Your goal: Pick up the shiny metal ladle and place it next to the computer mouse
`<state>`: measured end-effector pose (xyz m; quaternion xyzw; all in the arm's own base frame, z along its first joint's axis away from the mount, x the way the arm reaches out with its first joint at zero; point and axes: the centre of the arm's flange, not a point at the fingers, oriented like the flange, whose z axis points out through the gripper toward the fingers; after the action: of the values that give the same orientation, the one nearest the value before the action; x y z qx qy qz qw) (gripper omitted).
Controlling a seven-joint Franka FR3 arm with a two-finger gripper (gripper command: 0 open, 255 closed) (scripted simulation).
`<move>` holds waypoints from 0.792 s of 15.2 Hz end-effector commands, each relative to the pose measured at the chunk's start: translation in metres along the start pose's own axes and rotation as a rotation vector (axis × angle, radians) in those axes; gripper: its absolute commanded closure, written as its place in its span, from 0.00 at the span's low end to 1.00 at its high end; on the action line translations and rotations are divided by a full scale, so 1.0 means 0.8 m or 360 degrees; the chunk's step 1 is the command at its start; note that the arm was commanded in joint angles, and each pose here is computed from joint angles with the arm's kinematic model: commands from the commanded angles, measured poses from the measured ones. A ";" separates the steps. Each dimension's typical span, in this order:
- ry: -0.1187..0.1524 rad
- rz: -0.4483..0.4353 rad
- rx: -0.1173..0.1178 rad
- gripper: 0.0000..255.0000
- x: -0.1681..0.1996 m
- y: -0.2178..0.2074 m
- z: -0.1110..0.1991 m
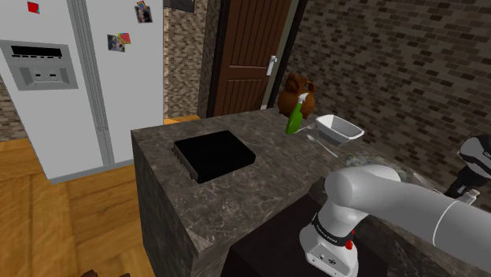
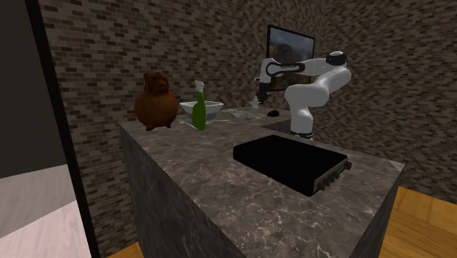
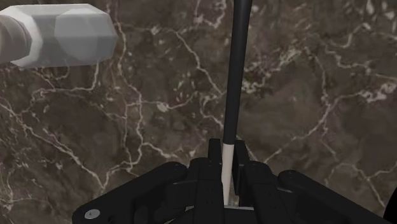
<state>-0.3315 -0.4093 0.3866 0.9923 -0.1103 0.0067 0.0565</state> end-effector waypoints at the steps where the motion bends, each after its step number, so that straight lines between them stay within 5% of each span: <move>1: 0.0000 0.0000 0.0000 1.00 0.000 -0.002 0.013; 6: 0.0000 0.0000 0.0000 1.00 -0.001 -0.006 0.051; 12: 0.0000 0.0000 0.0000 1.00 -0.001 -0.006 0.051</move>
<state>-0.3316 -0.4089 0.3452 0.9923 -0.1103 0.0067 0.0565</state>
